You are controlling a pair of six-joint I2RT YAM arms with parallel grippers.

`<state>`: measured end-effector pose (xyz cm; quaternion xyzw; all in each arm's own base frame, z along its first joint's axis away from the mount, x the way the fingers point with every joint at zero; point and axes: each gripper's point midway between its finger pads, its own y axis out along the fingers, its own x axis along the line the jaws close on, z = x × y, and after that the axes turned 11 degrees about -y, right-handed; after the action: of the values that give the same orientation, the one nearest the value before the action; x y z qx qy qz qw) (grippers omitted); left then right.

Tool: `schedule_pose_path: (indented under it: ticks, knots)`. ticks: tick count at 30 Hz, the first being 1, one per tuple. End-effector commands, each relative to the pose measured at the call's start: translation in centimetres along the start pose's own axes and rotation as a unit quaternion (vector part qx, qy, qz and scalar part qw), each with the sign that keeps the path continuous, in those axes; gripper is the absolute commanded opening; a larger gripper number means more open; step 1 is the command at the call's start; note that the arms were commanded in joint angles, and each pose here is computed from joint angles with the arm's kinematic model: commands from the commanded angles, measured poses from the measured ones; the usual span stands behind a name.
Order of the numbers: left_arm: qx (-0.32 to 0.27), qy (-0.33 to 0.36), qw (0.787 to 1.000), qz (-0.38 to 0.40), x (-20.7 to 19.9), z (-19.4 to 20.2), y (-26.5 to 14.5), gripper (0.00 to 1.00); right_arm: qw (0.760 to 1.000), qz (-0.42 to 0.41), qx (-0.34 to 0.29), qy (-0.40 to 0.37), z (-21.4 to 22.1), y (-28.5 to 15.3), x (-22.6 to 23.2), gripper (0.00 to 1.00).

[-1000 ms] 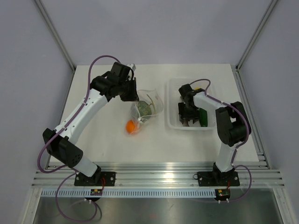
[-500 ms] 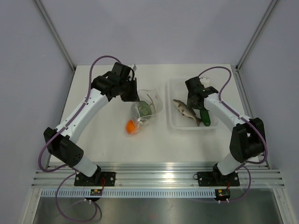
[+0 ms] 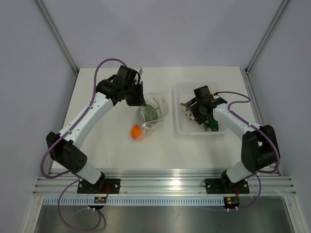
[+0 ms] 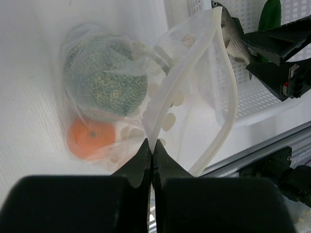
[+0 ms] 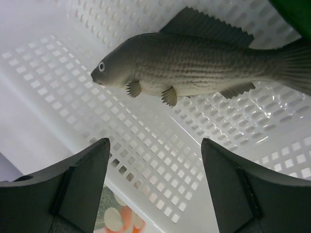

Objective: Place the food in the zip-top bag and seal the zipper
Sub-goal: Pick up the fake fish from the bin.

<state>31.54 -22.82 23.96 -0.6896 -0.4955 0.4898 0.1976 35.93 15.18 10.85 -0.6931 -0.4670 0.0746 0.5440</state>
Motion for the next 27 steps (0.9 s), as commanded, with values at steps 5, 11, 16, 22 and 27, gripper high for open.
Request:
schedule_pose_path:
  ticks: [5, 11, 16, 22, 27]
  knots:
    - [-0.014, 0.016, 0.999, 0.025, -0.5, -0.2, -0.9, 0.0, 0.971, 0.039, 0.004, 0.234, 1.1, 3.5, -1.5, 0.85]
    - [-0.015, 0.02, 1.0, 0.018, 0.0, 0.2, -1.2, 0.0, 0.956, 0.055, -0.014, 0.289, 1.2, 5.2, -2.8, 0.88]
    - [-0.016, 0.024, 0.999, 0.017, 0.2, 0.3, -1.4, 0.0, 0.948, 0.055, -0.042, 0.31, 0.2, 5.4, -3.2, 0.88]
    - [-0.015, 0.029, 0.999, 0.017, 0.3, 0.5, -1.5, 0.0, 0.944, 0.034, -0.057, 0.322, -0.7, 5.1, -2.9, 0.89]
    - [-0.012, 0.029, 0.999, 0.017, 0.4, 0.7, -1.4, 0.0, 0.941, 0.028, -0.062, 0.331, -1.2, 5.2, -3.1, 0.89]
